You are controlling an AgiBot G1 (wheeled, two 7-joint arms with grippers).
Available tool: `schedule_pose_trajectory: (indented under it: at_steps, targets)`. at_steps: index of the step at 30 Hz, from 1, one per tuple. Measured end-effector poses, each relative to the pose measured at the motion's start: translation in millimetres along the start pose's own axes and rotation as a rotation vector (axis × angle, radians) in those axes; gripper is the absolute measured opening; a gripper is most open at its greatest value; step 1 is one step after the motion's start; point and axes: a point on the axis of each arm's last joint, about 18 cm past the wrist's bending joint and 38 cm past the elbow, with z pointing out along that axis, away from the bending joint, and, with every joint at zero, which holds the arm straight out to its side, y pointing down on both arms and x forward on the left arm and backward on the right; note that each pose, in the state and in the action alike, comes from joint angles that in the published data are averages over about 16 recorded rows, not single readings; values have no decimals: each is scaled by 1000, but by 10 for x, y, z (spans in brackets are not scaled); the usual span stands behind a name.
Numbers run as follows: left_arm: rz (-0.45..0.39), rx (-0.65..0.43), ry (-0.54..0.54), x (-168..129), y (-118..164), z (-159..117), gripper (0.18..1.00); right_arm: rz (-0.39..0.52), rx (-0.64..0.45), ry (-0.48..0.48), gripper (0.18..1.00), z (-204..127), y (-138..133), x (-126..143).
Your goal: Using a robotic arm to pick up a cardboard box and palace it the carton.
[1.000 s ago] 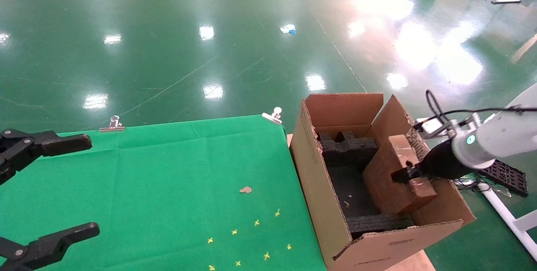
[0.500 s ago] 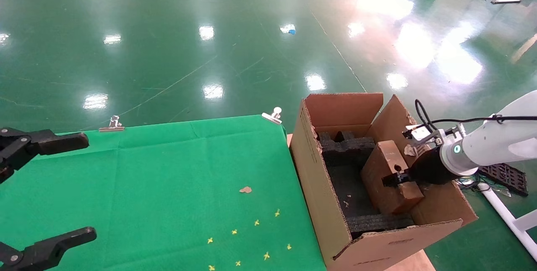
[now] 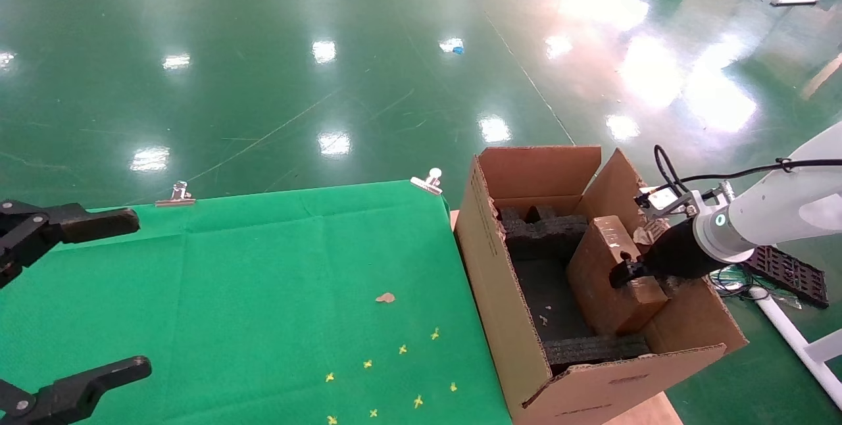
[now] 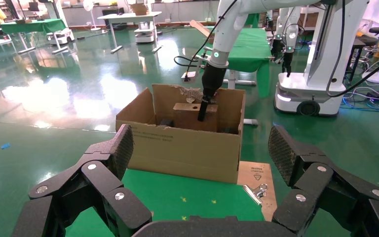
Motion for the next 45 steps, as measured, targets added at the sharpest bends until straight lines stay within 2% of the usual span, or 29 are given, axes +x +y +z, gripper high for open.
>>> schedule_pose_trajectory:
  at_steps: [8,14,18,23,27,31,35,40,45]
  targets:
    - [0,0,0,0,0,0,1001,-16,13,-4,550,-80,-106,-23]
    - [0,0,0,0,0,0,1001,-59,77,-20,681,-358,-367,-48]
    - [0,0,0,0,0,0,1001,-105,160,-39,768,-715,-632,-59]
    - [0,0,0,0,0,0,1001,-180,302,-63,865,-1327,-970,-60]
    - [0,0,0,0,0,0,1001,-235,416,-77,926,-1799,-1139,-51]
    - [0,0,0,0,0,0,1001,-280,513,-83,958,-2145,-1218,-45]
    - [0,0,0,0,0,0,1001,-314,581,-91,982,-2339,-1238,-67]
    - [0,0,0,-1,1,0,1001,-357,623,-131,997,-2357,-1224,-200]
    - [0,0,-1,-1,1,-1,1001,-419,639,-208,1000,-2262,-1197,-450]
